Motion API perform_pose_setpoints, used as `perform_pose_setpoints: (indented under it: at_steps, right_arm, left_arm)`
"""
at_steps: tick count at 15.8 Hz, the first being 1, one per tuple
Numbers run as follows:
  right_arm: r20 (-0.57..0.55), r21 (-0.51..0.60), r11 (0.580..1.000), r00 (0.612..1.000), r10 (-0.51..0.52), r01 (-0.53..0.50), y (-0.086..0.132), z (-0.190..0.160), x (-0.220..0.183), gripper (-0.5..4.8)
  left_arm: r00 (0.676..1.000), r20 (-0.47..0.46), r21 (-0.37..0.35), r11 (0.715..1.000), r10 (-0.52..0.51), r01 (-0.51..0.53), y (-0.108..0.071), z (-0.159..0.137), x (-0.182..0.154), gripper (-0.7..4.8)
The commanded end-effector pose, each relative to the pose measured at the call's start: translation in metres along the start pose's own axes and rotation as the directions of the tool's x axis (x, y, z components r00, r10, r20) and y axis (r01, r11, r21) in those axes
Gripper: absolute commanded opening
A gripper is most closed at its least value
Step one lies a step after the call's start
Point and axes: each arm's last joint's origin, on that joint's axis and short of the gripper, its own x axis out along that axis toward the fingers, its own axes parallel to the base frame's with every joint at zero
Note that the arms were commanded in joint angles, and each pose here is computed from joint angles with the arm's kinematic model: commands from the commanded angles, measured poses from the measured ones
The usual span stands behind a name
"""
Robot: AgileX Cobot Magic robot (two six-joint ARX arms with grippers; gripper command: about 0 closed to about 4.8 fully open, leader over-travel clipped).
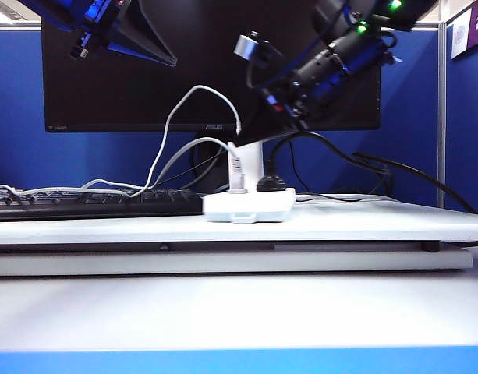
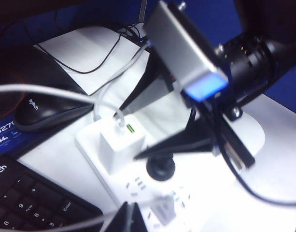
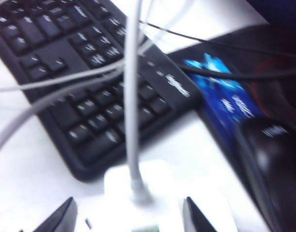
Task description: Unplug the white charger from the socket, then place it next to the socket.
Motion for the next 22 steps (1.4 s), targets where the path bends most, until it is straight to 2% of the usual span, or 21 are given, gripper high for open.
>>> perform_pose_setpoints:
  at_steps: [1, 7, 8, 9, 14, 15, 16, 18, 22]
  right_arm:
    - [-0.006, -0.011, 1.000, 1.000, 0.001, -0.001, 0.005, 0.004, 0.004, 2.84]
    - [-0.056, 0.004, 0.999, 0.997, -0.051, 0.051, -0.003, -0.008, 0.010, 2.80]
    - [-0.064, 0.004, 0.998, 0.996, -0.062, 0.062, -0.003, -0.008, 0.010, 2.47]
    - [-0.066, 0.004, 0.998, 0.996, -0.065, 0.066, -0.003, -0.008, 0.010, 2.38]
    - [-0.074, 0.008, 0.997, 0.994, -0.075, 0.076, -0.004, -0.009, 0.009, 2.38]
    - [-0.097, 0.000, 0.994, 0.989, -0.110, 0.111, -0.005, -0.009, 0.009, 2.44]
    - [-0.110, -0.006, 0.991, 0.985, -0.131, 0.131, -0.005, -0.010, 0.009, 2.43]
    - [-0.110, -0.006, 0.991, 0.985, -0.131, 0.132, -0.005, -0.010, 0.009, 2.43]
    - [-0.116, -0.004, 0.991, 0.984, -0.135, 0.136, -0.005, -0.010, 0.009, 2.42]
  left_arm:
    - [1.000, 0.013, 0.013, 1.000, -0.026, 0.026, -0.002, 0.002, -0.001, -0.05]
    - [0.999, 0.012, 0.013, 0.999, -0.034, 0.034, -0.002, 0.002, -0.001, -0.05]
    - [0.999, 0.012, 0.013, 0.999, -0.035, 0.035, -0.002, 0.002, -0.001, -0.05]
    - [0.999, 0.013, 0.013, 0.999, -0.045, 0.045, -0.002, 0.002, -0.001, -0.05]
    - [0.998, 0.017, 0.014, 0.998, -0.067, 0.066, -0.003, 0.003, -0.001, -0.05]
    - [0.998, 0.016, 0.014, 0.998, -0.067, 0.067, -0.003, 0.002, -0.001, -0.05]
    - [0.994, 0.015, 0.042, 0.993, -0.107, 0.107, -0.004, 0.002, -0.001, -0.05]
    - [0.992, -0.005, 0.083, 0.989, -0.125, 0.125, -0.008, 0.000, 0.001, -0.05]
    - [0.991, -0.037, 0.106, 0.985, -0.132, 0.136, -0.016, -0.003, 0.013, -0.05]
